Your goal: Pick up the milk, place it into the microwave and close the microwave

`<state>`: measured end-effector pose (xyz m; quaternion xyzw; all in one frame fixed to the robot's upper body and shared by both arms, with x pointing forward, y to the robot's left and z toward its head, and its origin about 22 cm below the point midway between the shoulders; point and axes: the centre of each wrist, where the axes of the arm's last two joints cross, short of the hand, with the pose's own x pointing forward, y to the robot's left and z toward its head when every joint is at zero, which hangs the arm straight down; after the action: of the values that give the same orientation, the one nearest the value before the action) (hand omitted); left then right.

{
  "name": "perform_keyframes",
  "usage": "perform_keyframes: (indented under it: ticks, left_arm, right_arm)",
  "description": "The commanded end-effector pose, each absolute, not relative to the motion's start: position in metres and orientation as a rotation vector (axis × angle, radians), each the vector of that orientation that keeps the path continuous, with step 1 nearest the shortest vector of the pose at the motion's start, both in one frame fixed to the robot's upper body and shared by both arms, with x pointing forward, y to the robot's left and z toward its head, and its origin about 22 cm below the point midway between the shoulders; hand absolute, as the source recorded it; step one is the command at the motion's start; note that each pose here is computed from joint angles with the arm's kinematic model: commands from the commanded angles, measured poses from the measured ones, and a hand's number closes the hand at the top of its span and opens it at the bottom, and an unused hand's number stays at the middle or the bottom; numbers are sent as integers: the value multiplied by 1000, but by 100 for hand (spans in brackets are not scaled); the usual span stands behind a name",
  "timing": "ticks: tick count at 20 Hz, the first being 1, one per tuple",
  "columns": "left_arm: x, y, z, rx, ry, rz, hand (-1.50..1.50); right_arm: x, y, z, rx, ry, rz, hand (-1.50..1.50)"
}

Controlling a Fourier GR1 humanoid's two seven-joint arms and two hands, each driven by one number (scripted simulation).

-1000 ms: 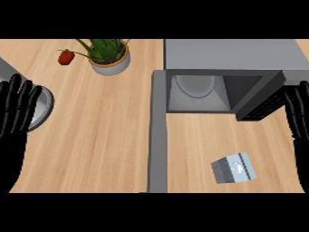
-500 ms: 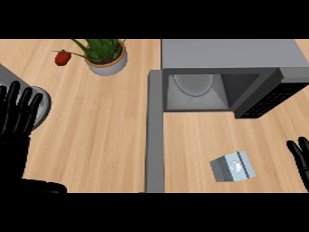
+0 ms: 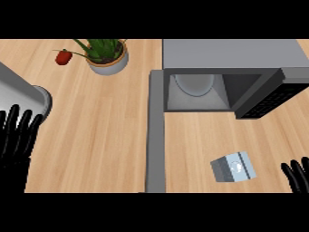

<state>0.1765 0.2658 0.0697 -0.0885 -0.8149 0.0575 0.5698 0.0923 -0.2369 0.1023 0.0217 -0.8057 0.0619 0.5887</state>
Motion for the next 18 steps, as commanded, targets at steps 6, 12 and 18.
perform_keyframes:
  ticks: [6, 12, 18]
  left_arm:
    - [159, 271, 60, -218, -1919, 151, -150]
    - [137, 267, 59, -208, -1916, 145, -150]
    - [123, 284, 49, -202, -1921, 135, -150]
  right_arm:
    - [97, -256, 40, 68, -1818, 96, -150]
    - [112, -242, -1, 38, -1793, 53, -150]
    - [123, -255, -25, -87, -1790, -15, -150]
